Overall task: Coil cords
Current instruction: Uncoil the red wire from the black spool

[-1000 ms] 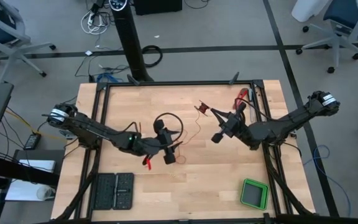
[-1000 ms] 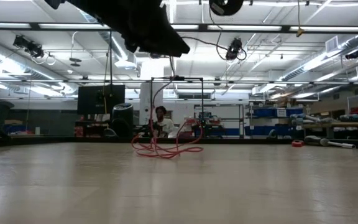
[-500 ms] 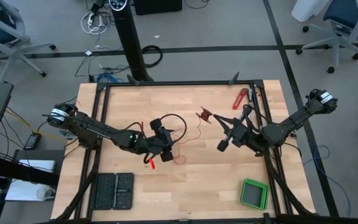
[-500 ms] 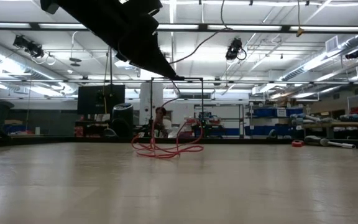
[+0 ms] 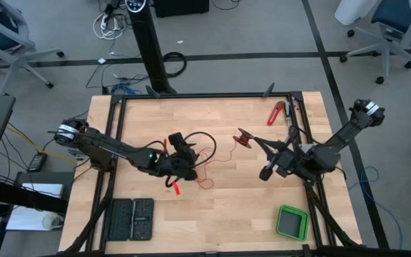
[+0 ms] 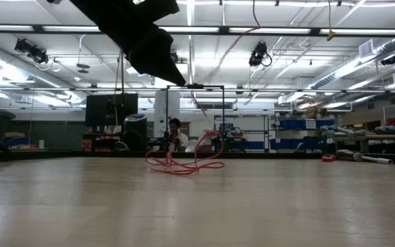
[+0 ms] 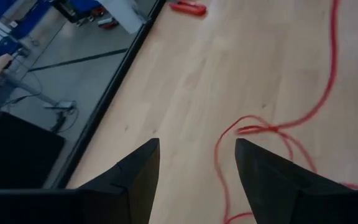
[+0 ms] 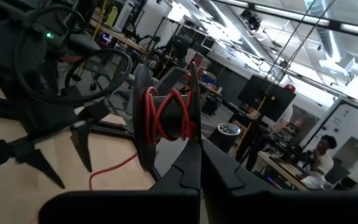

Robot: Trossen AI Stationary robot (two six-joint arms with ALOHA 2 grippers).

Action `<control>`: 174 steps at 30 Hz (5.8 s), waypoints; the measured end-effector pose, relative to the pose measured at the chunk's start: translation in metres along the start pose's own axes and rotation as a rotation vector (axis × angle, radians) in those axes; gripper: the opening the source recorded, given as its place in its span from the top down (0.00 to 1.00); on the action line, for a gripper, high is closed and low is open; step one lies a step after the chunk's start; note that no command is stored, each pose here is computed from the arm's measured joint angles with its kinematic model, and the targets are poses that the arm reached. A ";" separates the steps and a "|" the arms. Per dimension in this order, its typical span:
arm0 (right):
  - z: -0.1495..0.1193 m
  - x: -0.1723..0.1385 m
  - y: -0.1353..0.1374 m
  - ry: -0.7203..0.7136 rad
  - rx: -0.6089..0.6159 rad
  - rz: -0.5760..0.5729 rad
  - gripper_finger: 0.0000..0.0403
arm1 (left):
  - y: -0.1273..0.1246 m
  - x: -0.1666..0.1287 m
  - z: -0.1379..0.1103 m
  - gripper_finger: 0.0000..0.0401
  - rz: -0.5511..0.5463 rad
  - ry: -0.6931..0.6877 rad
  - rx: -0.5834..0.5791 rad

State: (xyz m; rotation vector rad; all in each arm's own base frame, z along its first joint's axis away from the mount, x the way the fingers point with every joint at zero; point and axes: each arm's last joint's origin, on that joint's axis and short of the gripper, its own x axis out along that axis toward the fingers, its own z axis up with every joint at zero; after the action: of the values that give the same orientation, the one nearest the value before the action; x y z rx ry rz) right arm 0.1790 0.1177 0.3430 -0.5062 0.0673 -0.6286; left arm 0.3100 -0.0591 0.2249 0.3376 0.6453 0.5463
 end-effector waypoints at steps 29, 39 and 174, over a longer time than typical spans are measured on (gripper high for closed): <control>-0.015 0.033 0.028 -0.028 0.108 0.037 1.00 | 0.006 -0.016 0.067 0.47 -0.265 -0.377 -0.368; -0.020 0.044 0.036 -0.064 0.165 0.100 1.00 | 0.008 -0.016 0.067 0.47 -0.194 -0.372 -0.385; -0.027 0.007 0.046 -0.095 -0.234 0.387 1.00 | 0.042 -0.030 0.034 0.99 0.000 -0.055 -0.180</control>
State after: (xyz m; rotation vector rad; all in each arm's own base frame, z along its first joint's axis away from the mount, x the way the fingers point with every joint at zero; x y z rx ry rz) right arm 0.2044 0.1337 0.2980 -0.7272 0.1460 -0.2175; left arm 0.2962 -0.0466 0.2836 0.1825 0.5389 0.5887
